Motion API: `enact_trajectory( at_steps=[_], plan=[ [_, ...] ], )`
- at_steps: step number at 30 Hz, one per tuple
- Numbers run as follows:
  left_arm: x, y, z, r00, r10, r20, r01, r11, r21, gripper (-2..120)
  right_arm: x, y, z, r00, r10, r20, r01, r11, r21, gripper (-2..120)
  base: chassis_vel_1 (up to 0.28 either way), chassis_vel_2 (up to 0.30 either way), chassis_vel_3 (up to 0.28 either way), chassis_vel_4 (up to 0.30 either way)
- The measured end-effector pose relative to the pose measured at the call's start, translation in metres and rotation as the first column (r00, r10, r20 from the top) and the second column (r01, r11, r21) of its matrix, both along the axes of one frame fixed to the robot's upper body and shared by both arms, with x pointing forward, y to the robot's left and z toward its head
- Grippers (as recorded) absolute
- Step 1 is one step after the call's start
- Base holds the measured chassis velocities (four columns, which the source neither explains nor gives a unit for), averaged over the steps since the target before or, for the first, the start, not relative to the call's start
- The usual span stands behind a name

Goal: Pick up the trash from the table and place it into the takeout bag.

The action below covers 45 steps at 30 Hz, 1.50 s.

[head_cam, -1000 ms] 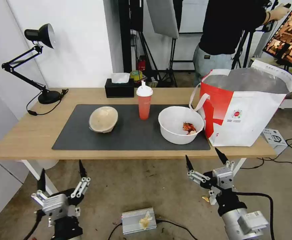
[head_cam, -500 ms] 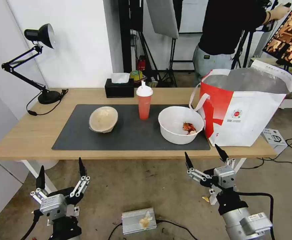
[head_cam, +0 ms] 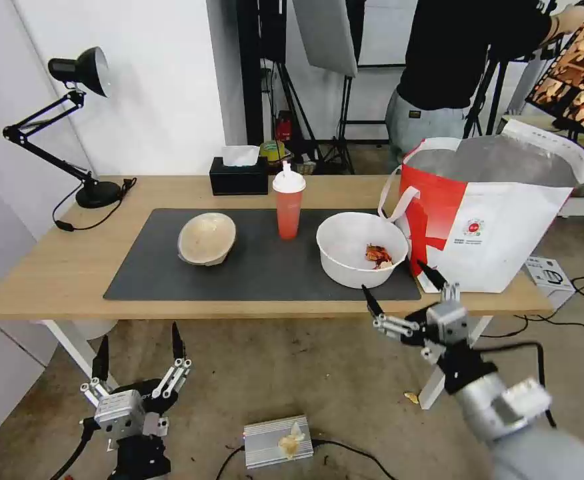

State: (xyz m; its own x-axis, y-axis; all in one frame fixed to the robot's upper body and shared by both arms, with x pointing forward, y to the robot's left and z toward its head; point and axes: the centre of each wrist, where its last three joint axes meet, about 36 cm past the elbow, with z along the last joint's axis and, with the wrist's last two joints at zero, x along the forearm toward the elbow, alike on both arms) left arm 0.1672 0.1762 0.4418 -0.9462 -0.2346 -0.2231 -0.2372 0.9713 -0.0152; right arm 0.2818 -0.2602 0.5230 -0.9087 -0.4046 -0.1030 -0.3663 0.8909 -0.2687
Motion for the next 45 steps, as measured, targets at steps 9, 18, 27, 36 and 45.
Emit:
enact_trajectory(
  at_steps=[9, 18, 27, 36, 45],
  plan=[
    [0.0, 0.0, -0.002, 1.0, 0.001, -0.002, -0.001, 1.0, -0.01, 100, 0.029, -0.014, 0.009, 0.993, 0.116, -0.022, -0.117, 0.992, -0.038, 100, 0.0, 0.0, 0.0, 0.0],
    [0.0, 0.001, -0.002, 1.0, 0.004, 0.01, -0.004, 1.0, -0.02, 100, 0.072, -0.03, 0.025, 0.953, 0.292, -0.084, -0.301, 0.945, -0.125, 100, 0.0, 0.0, 0.0, 0.0],
    [0.0, 0.001, -0.002, 1.0, 0.003, 0.021, -0.003, 1.0, -0.022, 100, 0.114, -0.046, 0.046, 0.921, 0.359, -0.152, -0.386, 0.896, -0.22, 100, 0.0, 0.0, 0.0, 0.0],
    [0.0, 0.003, -0.003, 1.0, 0.003, 0.026, -0.003, 1.0, -0.014, 100, 0.148, -0.065, 0.055, 0.89, 0.367, -0.272, -0.436, 0.86, -0.267, 100, 0.0, 0.0, 0.0, 0.0],
    [0.001, 0.0, -0.006, 1.0, -0.005, 0.028, 0.005, 1.0, -0.016, 100, 0.174, -0.081, 0.072, 0.889, 0.29, -0.355, -0.398, 0.872, -0.285, 100, 0.0, 0.0, 0.0, 0.0]
  ],
)
